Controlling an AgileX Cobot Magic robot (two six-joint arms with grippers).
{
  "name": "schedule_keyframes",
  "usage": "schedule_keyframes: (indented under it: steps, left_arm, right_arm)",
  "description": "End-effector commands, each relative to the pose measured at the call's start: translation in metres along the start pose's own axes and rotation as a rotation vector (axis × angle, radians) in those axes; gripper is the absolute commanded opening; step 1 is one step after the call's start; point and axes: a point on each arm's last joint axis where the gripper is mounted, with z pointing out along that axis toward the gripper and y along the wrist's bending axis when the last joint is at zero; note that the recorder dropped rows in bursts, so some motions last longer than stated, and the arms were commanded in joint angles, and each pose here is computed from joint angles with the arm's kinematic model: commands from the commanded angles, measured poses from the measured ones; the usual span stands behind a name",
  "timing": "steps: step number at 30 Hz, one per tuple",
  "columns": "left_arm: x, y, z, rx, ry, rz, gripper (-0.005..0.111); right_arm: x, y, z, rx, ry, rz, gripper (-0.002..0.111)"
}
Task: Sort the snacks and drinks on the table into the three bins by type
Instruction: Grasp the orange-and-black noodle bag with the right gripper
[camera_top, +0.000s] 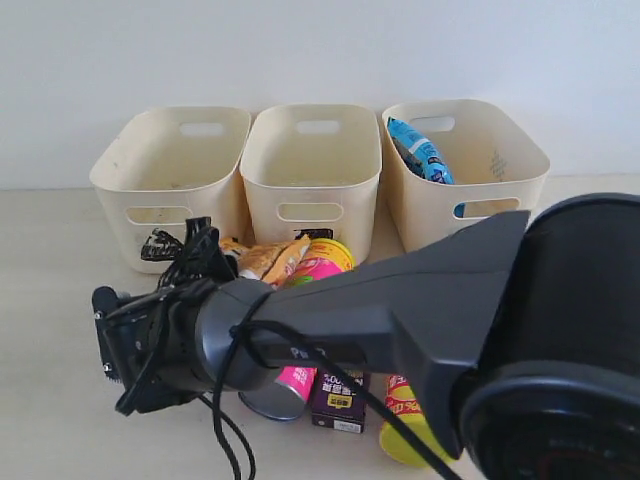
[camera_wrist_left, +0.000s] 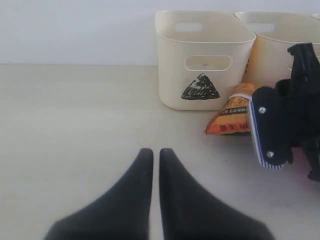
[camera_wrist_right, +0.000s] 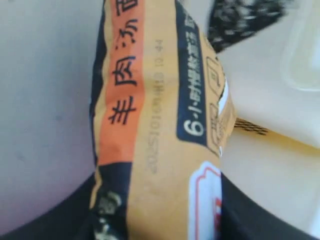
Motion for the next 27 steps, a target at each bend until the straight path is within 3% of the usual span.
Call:
schedule_keyframes:
  steps: [1, 7, 12, 18, 27]
  left_arm:
    - [-0.002, 0.0, -0.001, 0.001, -0.014, -0.011, 0.004]
    - [-0.002, 0.0, -0.001, 0.001, -0.014, -0.011, 0.004]
    - [-0.002, 0.0, -0.001, 0.001, -0.014, -0.011, 0.004]
    - [-0.002, 0.0, -0.001, 0.001, -0.014, -0.011, 0.004]
    - [-0.002, 0.0, -0.001, 0.001, -0.014, -0.011, 0.004]
  right_arm:
    - [0.0, -0.03, -0.032, 0.065, -0.034, 0.017, 0.0]
    - [-0.006, -0.036, -0.057, 0.072, -0.079, 0.028, 0.0]
    - [0.01, -0.028, -0.07, 0.046, -0.066, 0.045, 0.0]
    - [0.037, -0.032, -0.099, 0.011, -0.146, 0.177, 0.0]
    - [0.082, -0.081, -0.136, -0.007, -0.291, 0.497, 0.0]
